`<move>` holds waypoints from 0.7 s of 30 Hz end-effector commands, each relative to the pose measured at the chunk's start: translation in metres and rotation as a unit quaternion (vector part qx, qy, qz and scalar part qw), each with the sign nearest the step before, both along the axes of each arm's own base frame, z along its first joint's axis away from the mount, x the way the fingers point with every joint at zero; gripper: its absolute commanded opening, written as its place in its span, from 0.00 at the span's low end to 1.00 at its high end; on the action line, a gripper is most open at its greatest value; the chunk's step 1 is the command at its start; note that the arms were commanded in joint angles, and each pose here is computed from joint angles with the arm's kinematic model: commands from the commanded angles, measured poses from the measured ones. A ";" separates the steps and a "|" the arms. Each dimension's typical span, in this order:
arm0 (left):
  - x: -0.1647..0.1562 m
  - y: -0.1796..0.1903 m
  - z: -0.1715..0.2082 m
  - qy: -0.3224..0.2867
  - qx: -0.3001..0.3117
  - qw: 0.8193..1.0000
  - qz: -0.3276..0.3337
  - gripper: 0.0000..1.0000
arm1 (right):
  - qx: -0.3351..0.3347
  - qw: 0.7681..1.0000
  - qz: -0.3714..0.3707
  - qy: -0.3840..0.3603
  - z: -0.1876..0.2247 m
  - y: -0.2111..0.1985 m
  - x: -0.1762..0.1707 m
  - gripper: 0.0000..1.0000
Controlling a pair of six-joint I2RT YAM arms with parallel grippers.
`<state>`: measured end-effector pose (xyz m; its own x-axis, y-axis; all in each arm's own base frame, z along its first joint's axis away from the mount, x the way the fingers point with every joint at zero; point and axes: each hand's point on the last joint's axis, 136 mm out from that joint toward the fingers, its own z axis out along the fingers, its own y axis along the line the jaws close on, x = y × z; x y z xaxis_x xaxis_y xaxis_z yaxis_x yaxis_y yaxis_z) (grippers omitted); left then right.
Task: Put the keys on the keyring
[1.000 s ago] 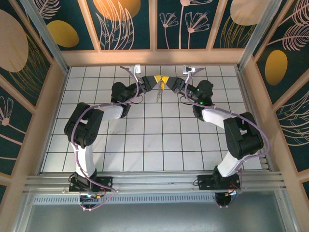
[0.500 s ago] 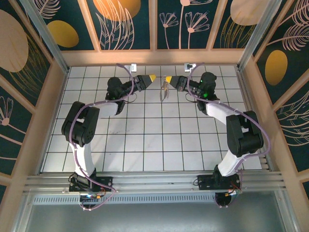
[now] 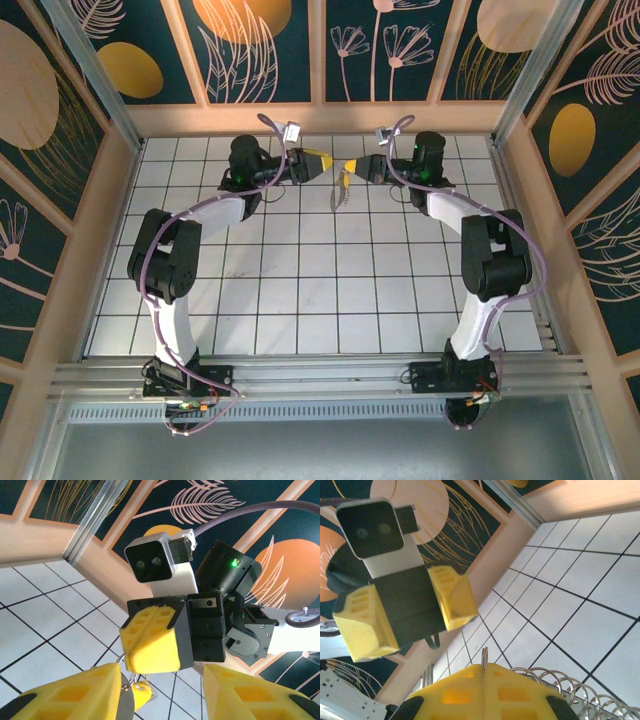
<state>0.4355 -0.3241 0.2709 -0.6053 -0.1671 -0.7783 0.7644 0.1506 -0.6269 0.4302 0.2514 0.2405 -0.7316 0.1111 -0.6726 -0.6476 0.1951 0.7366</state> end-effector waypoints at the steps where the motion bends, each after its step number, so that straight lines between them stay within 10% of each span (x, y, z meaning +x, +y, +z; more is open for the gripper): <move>1: 0.007 0.001 -0.008 -0.003 0.017 1.000 -0.012 0.46 | 0.007 0.999 0.030 -0.030 0.015 0.001 -0.006 0.00; 21: 0.014 -0.005 -0.017 0.018 0.015 0.999 -0.027 0.47 | 0.020 0.998 0.038 -0.041 0.028 0.015 -0.013 0.00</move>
<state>0.4465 -0.3303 0.2486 -0.6533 -0.1079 -0.7494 0.7343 0.1506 -0.6618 0.4202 0.2617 0.2440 -0.7397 0.0830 -0.6679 -0.6531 0.1510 0.7421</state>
